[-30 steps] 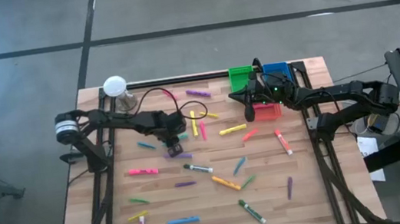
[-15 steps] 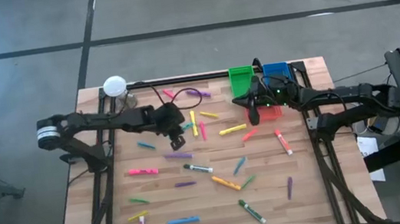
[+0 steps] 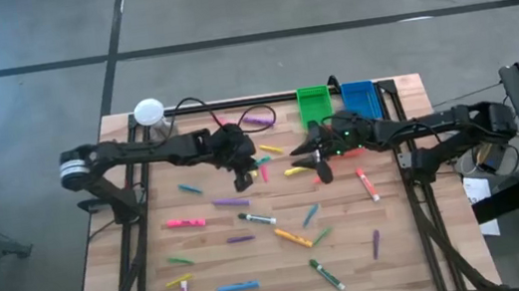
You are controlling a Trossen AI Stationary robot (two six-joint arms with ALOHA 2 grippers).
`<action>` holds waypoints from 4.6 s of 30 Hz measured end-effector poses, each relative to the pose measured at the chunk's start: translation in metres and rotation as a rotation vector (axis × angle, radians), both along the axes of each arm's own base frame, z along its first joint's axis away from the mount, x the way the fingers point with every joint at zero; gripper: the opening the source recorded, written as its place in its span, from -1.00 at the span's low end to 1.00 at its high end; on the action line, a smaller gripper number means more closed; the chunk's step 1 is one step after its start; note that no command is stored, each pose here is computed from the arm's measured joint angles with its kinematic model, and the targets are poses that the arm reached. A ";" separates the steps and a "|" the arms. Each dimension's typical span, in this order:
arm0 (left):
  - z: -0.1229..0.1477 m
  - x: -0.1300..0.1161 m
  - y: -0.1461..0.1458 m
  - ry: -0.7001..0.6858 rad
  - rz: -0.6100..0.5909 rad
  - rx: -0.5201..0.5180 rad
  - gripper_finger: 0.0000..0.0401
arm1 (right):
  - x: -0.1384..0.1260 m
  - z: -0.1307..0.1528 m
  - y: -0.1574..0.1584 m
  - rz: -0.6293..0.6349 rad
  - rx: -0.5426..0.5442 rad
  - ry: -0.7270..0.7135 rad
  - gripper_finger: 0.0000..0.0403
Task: Pick & Place Markers
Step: Put the light blue highlighter pen into the orange bin, then put the orange pen into the blue bin
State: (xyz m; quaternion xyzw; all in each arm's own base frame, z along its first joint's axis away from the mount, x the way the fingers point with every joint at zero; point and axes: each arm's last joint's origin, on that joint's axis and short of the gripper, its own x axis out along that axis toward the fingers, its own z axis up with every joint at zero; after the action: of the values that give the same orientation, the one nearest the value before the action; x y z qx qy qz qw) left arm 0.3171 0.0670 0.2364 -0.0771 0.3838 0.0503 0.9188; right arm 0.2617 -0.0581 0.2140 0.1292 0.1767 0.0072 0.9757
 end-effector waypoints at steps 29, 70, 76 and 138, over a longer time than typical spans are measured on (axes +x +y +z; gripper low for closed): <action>0.008 0.007 -0.010 0.001 -0.048 0.011 -0.77 | 0.062 -0.005 -0.017 0.099 -0.042 0.106 -0.55; 0.010 0.008 -0.010 -0.024 -0.026 -0.042 -0.66 | 0.061 -0.002 -0.017 0.110 -0.027 0.135 -0.57; 0.022 0.004 -0.008 -0.070 -0.006 -0.044 -0.28 | 0.043 0.017 -0.018 0.108 -0.057 0.154 -0.63; 0.001 -0.046 -0.015 -0.372 0.000 -0.049 -0.20 | -0.121 0.028 -0.067 -0.529 0.074 0.722 -0.26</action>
State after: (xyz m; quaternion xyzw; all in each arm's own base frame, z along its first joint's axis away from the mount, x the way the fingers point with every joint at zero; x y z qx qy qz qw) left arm 0.2712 0.0522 0.2372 -0.1077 0.2085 0.0258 0.9717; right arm 0.1409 -0.1254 0.2422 0.1989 0.4664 -0.2816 0.8146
